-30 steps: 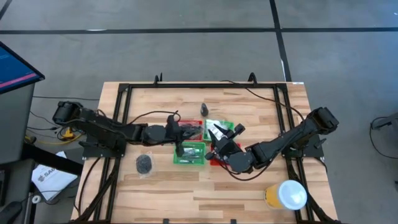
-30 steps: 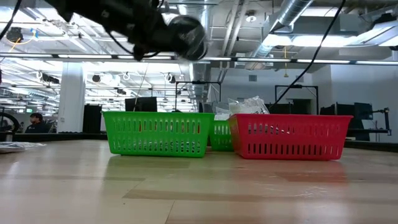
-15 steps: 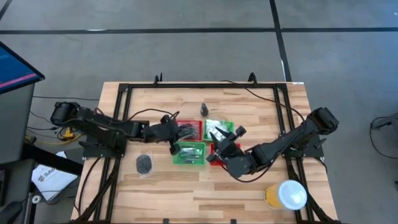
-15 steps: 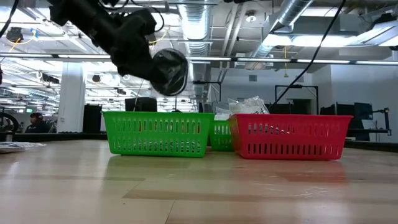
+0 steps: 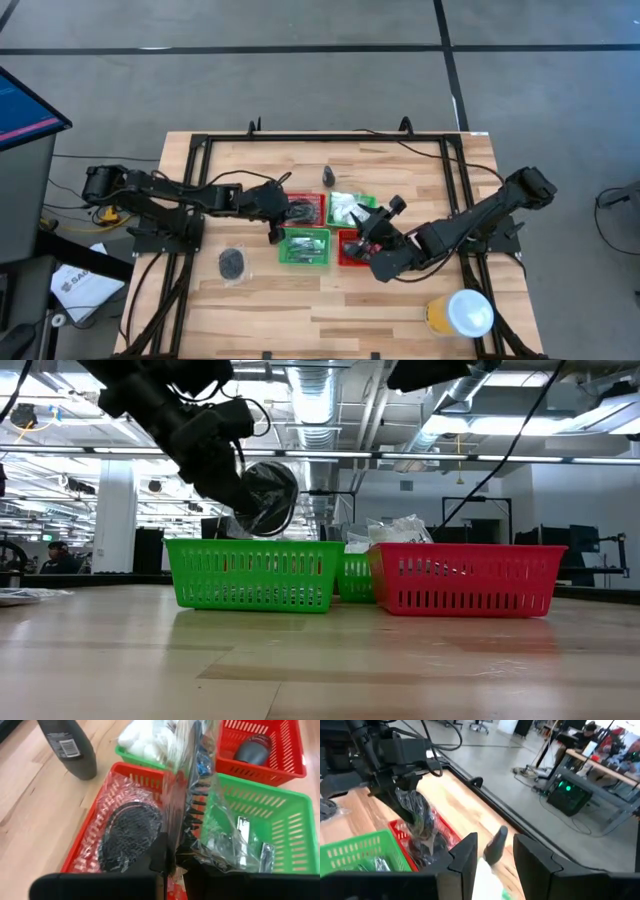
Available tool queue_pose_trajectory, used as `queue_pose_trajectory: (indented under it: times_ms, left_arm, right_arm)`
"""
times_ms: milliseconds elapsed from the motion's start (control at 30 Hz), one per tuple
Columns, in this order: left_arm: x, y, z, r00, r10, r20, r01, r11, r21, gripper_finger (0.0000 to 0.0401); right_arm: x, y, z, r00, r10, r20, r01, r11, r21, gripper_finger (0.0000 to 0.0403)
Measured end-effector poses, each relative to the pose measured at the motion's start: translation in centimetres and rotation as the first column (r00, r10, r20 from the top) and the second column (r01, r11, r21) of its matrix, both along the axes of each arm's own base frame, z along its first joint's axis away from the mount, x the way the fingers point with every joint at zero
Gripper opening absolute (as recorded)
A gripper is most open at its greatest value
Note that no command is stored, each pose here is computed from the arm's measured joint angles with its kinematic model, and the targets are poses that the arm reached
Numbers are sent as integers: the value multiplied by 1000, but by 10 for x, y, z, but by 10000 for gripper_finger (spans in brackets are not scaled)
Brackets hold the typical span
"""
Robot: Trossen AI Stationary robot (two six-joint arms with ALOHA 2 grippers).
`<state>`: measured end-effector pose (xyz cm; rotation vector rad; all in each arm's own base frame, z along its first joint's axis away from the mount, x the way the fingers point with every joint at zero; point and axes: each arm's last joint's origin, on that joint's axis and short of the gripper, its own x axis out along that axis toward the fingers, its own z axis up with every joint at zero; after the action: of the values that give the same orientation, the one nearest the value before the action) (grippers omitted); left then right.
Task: Pick & Place Travel size toiletries
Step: Put the black hairbrush into the left red basket
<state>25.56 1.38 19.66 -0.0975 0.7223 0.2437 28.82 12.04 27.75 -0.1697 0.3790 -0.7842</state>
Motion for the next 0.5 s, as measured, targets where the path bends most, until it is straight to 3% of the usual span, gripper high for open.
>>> queue_pose_trajectory:
  times_ms: [500]
  left_arm:
    - [2,15,-14,997,-11,-73,7,998,-57,20]
  right_arm:
    - [-43,-28,-3,990,-118,-79,124,990,66,116]
